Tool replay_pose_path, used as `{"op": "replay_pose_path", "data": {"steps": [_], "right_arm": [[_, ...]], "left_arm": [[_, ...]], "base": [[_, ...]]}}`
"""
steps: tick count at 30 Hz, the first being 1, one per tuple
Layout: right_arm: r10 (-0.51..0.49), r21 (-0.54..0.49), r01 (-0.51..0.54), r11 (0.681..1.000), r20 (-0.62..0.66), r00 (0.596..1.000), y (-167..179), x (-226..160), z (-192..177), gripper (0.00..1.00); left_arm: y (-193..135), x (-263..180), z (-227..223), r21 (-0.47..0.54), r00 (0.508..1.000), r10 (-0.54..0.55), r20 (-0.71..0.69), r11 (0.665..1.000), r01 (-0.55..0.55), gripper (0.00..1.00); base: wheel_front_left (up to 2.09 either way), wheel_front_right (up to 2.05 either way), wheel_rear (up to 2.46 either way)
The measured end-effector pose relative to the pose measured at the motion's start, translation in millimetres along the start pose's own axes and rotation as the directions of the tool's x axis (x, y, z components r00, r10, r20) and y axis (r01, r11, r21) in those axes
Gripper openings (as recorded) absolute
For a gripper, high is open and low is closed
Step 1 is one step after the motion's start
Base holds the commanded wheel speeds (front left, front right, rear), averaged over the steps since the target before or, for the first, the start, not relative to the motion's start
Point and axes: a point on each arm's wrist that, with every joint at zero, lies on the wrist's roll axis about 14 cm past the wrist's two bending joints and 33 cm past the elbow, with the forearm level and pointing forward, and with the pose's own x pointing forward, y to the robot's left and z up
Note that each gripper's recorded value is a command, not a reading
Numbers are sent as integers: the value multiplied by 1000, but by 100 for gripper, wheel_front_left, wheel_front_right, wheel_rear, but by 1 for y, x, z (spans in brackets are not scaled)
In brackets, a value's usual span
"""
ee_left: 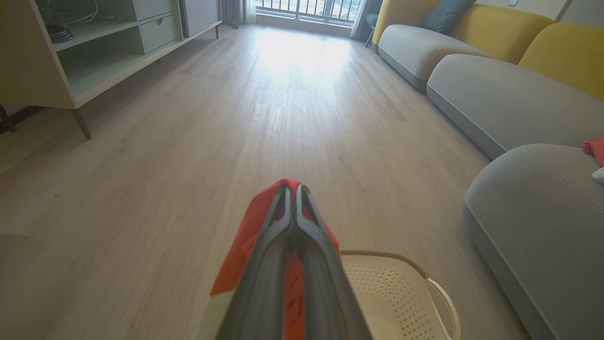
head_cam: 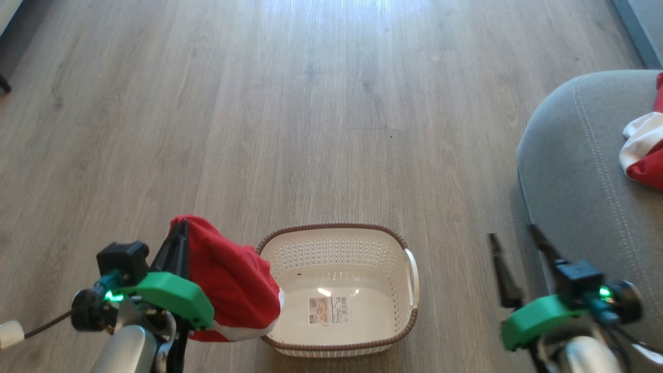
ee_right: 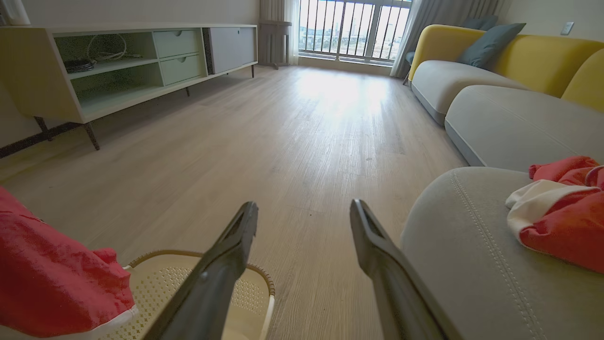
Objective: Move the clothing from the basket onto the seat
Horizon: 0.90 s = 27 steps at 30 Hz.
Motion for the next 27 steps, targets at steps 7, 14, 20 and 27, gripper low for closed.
{"op": "replay_pose_path", "data": {"steps": [7, 14, 20, 27], "right_arm": [[237, -32, -237, 971, 14, 971, 76, 6, 7, 100], [465, -60, -461, 885, 79, 882, 149, 14, 34, 100], [558, -71, -554, 830, 83, 826, 181, 18, 42, 100], [572, -96, -564, 820, 84, 816, 184, 31, 48, 100]], "left_arm": [[-31, 3, 9, 2, 995, -100, 13, 995, 100, 0], [-79, 5, 39, 13, 967, -244, 70, 970, 243, 0], [-138, -8, 55, 15, 908, -411, 88, 912, 411, 0], [-184, -28, 73, 20, 831, -544, 117, 838, 545, 0]], "base": [[0, 0, 0], [0, 0, 0], [0, 0, 0], [0, 0, 0]]}}
